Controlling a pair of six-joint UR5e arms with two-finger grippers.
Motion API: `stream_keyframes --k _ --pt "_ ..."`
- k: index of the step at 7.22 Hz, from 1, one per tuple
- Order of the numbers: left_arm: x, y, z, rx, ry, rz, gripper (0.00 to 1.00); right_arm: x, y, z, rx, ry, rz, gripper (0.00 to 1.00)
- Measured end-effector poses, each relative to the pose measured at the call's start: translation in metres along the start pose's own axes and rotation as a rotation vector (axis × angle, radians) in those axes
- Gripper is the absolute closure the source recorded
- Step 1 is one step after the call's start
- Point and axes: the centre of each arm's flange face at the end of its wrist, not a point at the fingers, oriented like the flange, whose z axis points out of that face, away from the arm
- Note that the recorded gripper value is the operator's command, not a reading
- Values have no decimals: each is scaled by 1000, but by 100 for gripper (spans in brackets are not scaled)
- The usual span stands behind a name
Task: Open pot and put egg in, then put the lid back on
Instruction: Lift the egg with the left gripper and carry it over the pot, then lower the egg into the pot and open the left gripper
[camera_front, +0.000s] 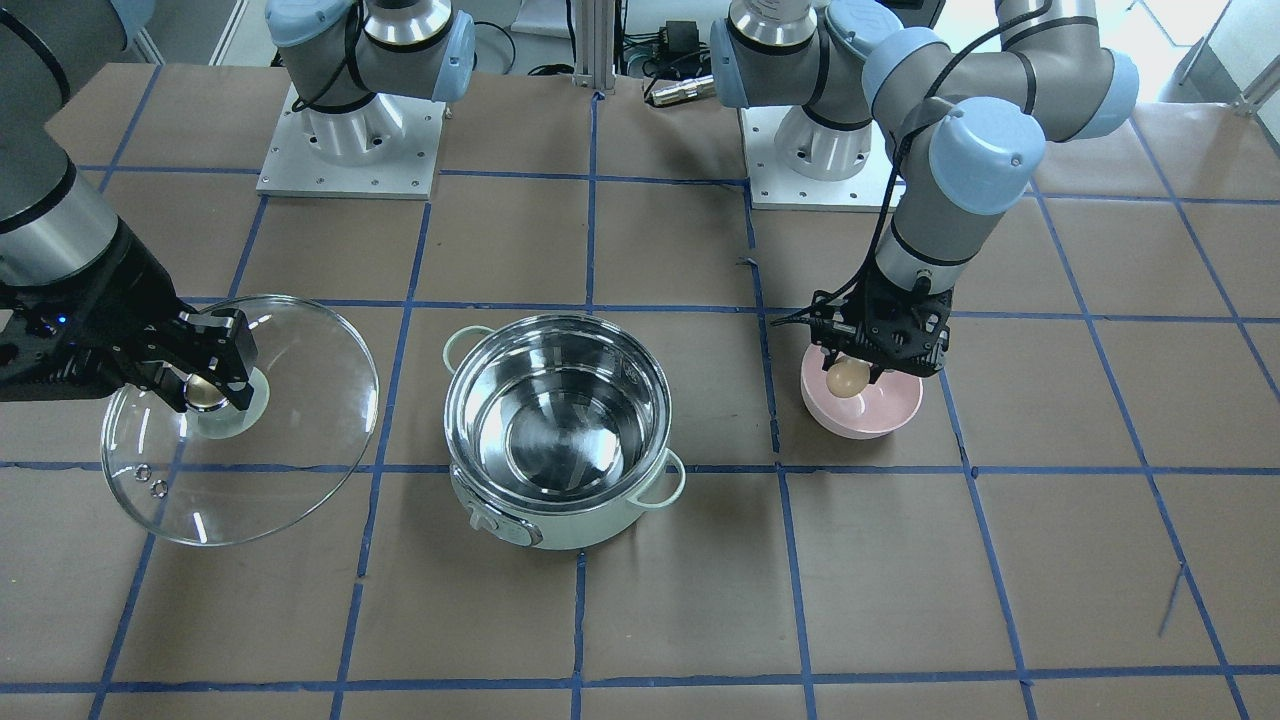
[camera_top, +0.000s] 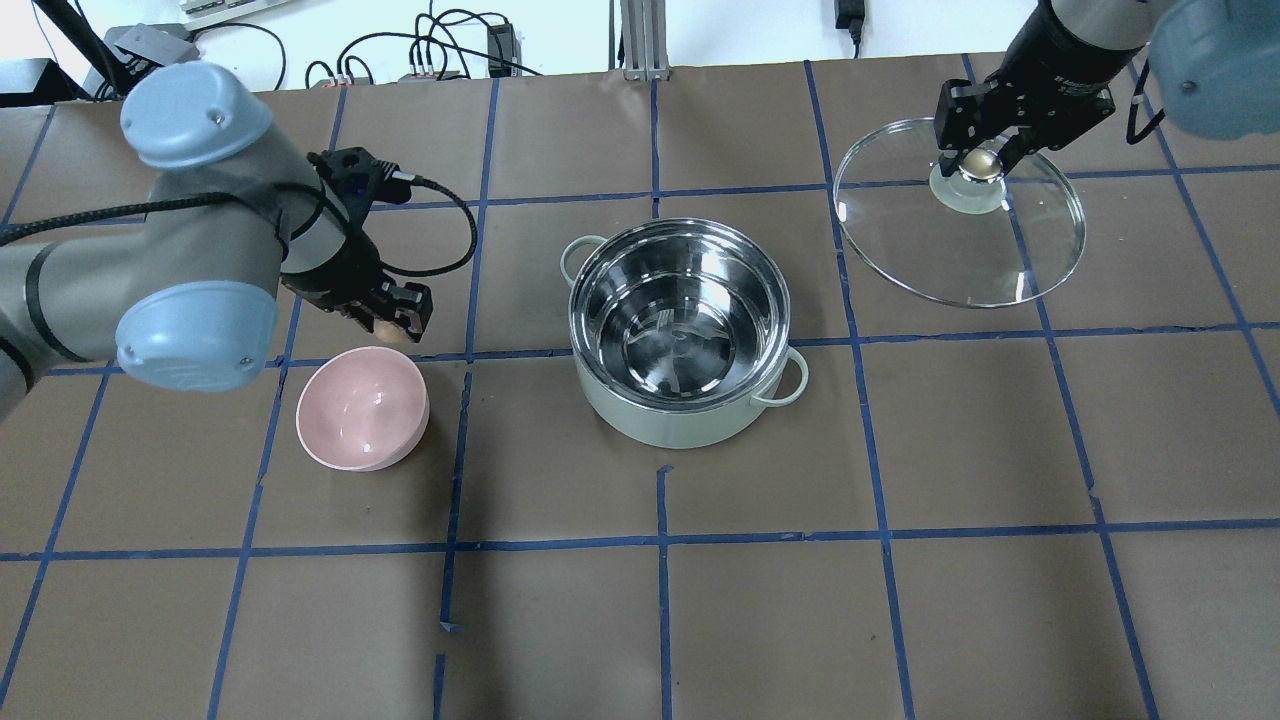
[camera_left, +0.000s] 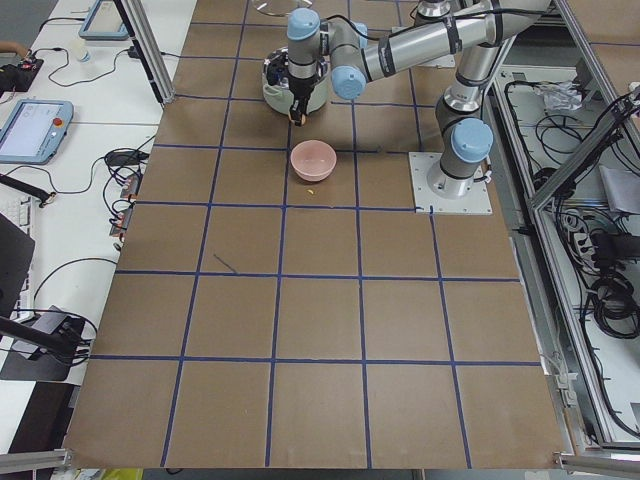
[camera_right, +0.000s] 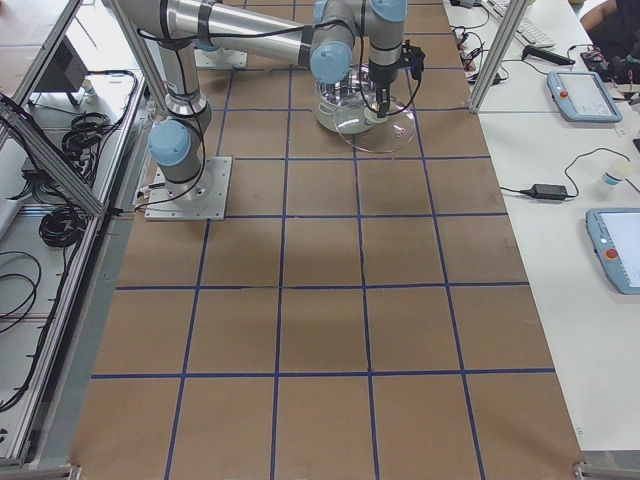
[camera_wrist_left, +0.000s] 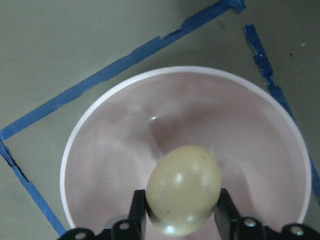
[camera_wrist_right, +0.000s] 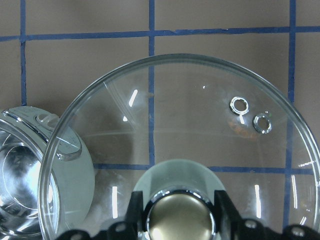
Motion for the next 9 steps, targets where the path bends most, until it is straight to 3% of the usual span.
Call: stream_keyframes --k 2,4,6,9 --pt "61 -31 -23 18 8 -92 77 1 0 0 0 0 -5 56" --pt "131 -66 -13 24 15 -169 77 1 0 1 -2 -1 -6 56" --pt "178 -74 3 7 16 -207 76 1 0 2 -3 -2 -6 56" --pt "201 -70 30 -35 0 -227 76 1 0 3 -4 -2 -8 56"
